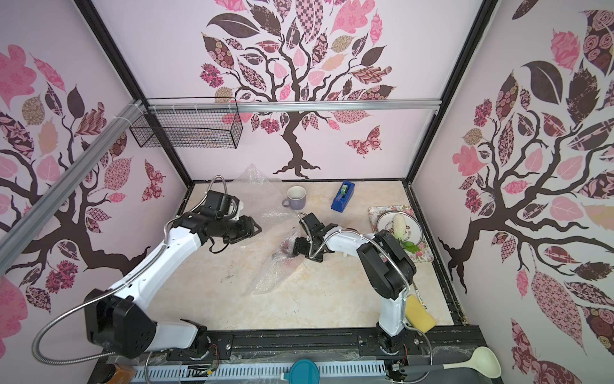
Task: Wrap mugs in bubble wrap
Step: Wrap the mug in bubble wrap.
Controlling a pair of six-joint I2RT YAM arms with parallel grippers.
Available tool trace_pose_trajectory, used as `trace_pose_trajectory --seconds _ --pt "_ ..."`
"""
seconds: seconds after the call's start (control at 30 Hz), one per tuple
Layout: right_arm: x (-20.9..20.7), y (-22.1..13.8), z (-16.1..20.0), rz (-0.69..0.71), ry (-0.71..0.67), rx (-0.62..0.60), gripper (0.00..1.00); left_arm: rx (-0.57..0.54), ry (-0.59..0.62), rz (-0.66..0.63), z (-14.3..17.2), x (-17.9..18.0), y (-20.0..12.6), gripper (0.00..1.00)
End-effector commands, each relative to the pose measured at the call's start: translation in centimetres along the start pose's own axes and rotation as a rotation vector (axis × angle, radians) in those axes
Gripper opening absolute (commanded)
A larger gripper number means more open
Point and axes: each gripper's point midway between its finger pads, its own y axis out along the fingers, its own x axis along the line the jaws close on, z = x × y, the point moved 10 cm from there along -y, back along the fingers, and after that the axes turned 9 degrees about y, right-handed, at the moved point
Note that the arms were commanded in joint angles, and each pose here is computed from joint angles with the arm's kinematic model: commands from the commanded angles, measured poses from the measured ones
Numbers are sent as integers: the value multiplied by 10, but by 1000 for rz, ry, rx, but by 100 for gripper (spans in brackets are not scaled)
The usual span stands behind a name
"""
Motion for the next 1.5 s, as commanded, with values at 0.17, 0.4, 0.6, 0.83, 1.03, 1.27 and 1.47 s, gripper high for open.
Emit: trace_pose_trajectory --seconds 0.17,0.4,0.6,0.83,1.03,1.27,1.47 --pt "-30 26 7 176 29 37 79 368 -207 -30 107 37 17 52" --pt "-23 24 5 159 7 41 79 448 -157 -120 119 39 51 49" --pt "-23 24 6 148 3 51 79 455 -132 -263 119 49 72 47" --pt "-26 25 8 148 3 57 78 485 -175 -144 132 51 104 44" --pt "-26 25 9 151 1 60 77 458 -155 -74 127 46 111 22" --pt "-26 24 9 146 3 62 76 386 -116 65 100 18 89 0" --pt "-23 20 8 137 4 55 76 218 -88 301 50 -30 48 0"
